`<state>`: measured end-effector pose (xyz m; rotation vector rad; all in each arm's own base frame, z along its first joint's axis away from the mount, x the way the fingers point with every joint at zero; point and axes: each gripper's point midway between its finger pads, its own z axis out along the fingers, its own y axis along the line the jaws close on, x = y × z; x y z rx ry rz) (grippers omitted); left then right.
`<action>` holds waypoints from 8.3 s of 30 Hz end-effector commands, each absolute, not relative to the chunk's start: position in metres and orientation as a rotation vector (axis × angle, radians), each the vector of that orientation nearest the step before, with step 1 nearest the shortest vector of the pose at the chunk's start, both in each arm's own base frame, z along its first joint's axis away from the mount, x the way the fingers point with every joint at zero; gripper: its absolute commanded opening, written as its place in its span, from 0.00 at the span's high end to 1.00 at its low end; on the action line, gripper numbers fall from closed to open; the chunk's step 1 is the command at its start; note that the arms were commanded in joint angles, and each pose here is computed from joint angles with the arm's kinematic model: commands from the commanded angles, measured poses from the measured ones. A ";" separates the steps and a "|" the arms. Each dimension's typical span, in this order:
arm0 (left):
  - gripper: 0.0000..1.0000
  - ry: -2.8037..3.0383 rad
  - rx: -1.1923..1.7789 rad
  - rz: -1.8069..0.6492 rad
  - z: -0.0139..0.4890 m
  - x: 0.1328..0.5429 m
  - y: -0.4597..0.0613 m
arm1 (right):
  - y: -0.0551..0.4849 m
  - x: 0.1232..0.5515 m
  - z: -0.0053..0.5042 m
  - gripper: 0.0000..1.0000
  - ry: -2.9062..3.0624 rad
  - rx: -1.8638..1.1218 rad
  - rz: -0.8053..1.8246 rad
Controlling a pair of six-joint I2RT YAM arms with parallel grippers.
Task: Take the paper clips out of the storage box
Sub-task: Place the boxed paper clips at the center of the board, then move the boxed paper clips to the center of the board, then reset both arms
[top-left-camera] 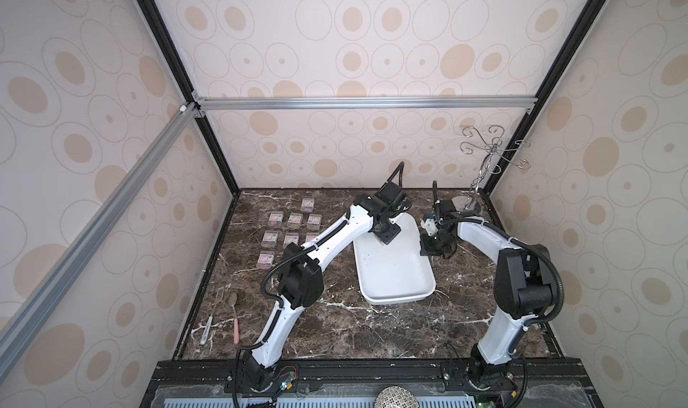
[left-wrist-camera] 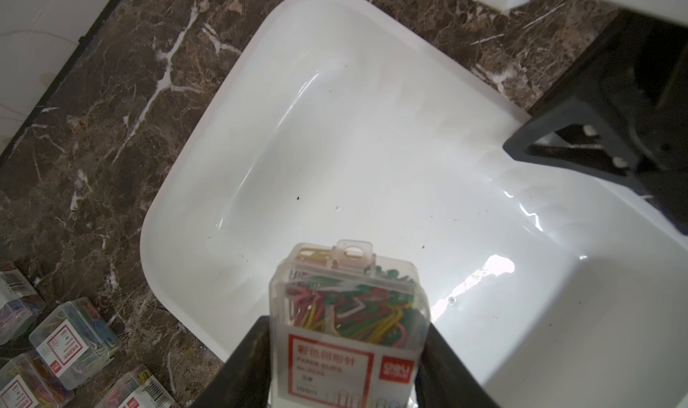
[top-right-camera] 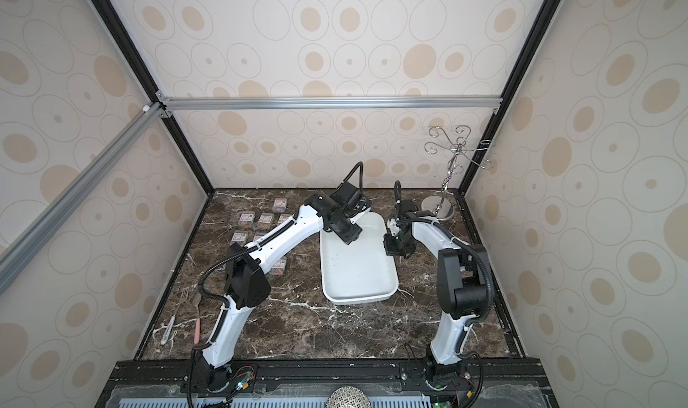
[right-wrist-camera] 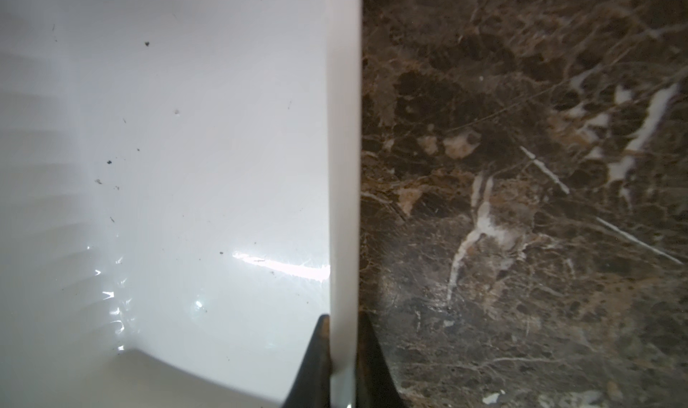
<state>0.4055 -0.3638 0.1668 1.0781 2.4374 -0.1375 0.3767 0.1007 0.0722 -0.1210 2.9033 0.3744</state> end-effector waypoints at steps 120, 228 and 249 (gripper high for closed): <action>0.33 2.464 0.152 -0.048 0.050 0.651 -0.137 | 0.100 0.350 0.082 0.89 2.905 -0.129 0.417; 0.08 2.100 0.068 0.077 0.341 0.580 -0.118 | 0.094 0.373 0.129 0.85 2.775 -0.095 0.348; 0.00 1.924 0.095 0.013 0.366 0.433 -0.122 | 0.069 0.356 0.185 0.00 2.558 -0.021 0.217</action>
